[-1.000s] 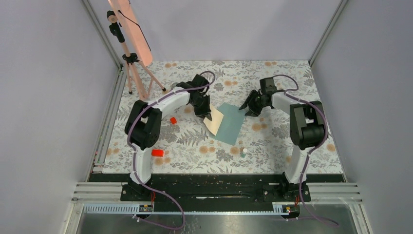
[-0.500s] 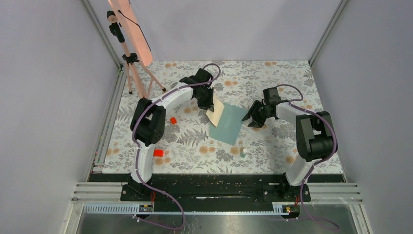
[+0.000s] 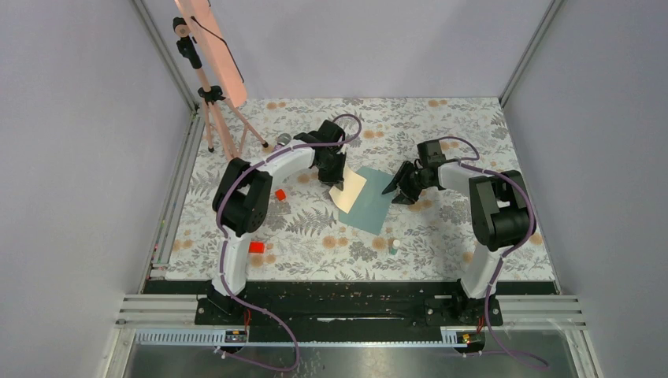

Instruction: Place the letter into the envelope and seal it

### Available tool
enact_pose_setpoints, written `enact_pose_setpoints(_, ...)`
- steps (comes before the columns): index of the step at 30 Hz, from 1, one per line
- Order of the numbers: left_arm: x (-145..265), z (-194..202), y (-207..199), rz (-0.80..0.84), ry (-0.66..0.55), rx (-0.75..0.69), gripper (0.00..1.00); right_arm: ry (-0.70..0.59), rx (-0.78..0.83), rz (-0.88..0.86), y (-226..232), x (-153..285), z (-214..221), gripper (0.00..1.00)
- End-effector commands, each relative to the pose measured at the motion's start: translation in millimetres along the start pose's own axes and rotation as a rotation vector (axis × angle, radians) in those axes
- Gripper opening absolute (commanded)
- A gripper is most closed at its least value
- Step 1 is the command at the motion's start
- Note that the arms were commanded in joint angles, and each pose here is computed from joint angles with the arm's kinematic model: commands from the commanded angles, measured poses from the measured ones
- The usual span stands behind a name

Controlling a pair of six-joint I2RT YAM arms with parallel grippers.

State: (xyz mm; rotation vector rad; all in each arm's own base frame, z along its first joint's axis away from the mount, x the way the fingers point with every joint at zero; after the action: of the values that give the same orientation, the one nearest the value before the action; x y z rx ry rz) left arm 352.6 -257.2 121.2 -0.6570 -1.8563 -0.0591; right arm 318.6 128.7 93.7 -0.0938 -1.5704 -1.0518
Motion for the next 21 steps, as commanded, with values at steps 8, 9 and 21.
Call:
enact_pose_setpoints(8,-20,-4,-14,0.034,-0.019,-0.016,0.00,0.005,-0.002,-0.004,9,-7,-1,0.53)
enact_pose_setpoints(9,-21,-4,-16,0.037,-0.019,-0.021,0.00,0.005,-0.001,-0.006,10,-7,-1,0.53)
enact_pose_setpoints(21,-23,-5,-23,0.093,-0.045,-0.049,0.00,0.016,-0.008,-0.017,9,-10,0,0.52)
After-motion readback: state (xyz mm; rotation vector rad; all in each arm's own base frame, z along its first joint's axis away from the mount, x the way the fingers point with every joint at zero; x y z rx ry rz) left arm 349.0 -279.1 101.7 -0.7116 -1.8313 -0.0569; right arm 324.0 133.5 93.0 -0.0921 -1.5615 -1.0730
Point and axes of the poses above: each gripper's point midway between its finger pads, its own x axis back along the fingers, its own y axis along the line the jaws close on, z = x × y, the point moved 9 cm from there along x, back along the fingers, and after that the axes turned 13 degrees about -x, right-handed, at the moved point
